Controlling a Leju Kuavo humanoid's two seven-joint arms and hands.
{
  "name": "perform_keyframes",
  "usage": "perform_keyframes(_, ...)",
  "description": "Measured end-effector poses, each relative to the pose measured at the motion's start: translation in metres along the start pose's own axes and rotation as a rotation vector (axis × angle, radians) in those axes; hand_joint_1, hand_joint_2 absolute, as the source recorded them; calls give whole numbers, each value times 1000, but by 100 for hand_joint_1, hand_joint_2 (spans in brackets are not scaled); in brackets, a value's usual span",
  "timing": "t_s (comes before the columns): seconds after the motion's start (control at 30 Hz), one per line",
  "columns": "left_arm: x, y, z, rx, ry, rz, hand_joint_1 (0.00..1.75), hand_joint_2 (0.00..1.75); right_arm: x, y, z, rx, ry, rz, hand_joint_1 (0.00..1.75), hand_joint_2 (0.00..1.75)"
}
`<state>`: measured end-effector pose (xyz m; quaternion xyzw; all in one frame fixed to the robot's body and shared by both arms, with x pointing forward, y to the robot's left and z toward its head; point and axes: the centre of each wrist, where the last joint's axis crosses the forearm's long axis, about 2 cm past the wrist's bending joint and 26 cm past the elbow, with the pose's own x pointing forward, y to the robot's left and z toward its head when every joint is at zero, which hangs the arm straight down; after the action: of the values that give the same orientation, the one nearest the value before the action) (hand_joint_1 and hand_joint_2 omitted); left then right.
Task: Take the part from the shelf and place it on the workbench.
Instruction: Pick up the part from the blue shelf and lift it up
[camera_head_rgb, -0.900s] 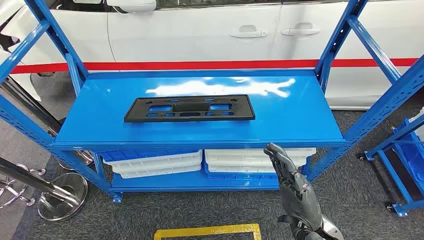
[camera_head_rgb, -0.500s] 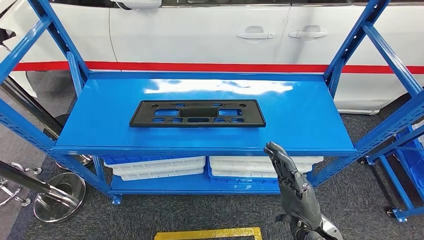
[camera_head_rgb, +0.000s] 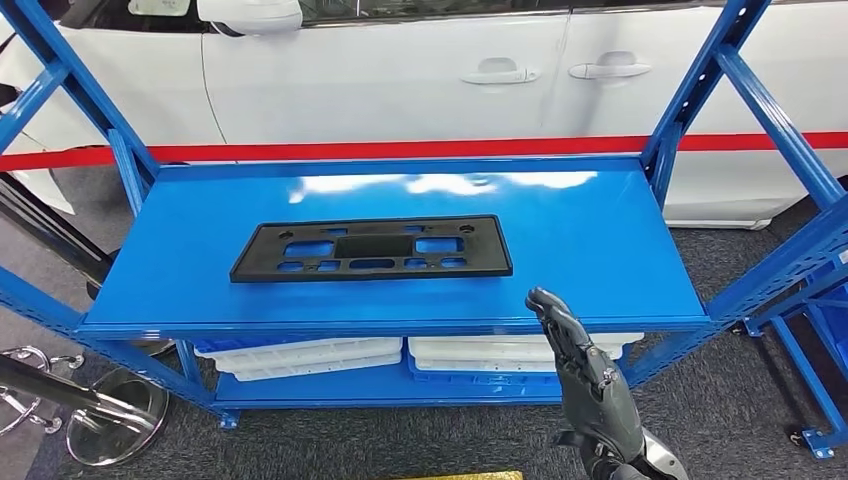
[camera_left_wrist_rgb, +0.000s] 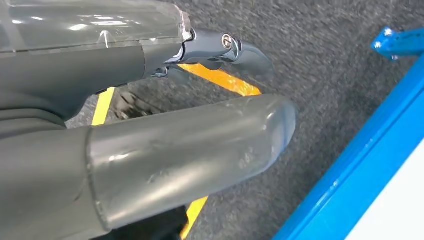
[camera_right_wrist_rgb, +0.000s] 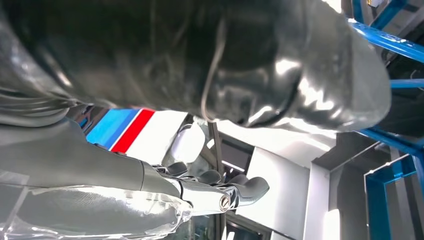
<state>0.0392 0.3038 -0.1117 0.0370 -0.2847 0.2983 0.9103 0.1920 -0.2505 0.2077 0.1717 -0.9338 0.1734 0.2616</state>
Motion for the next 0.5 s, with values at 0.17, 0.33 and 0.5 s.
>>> perform_keyframes(0.17, 0, 1, 0, -1, -4, -1, 0, 0, -1, -1, -1, 4, -1, -2, 0, 0)
perform_keyframes(0.33, 2, 0, -1, -8, -16, 0, 0, 0, -3, -3, -5, 20, 3, -19, 0, 0)
perform_keyframes(0.5, 2, 0, -1, -14, -19, -3, 0, 0, -7, -3, -4, 29, 30, -41, 0, 0)
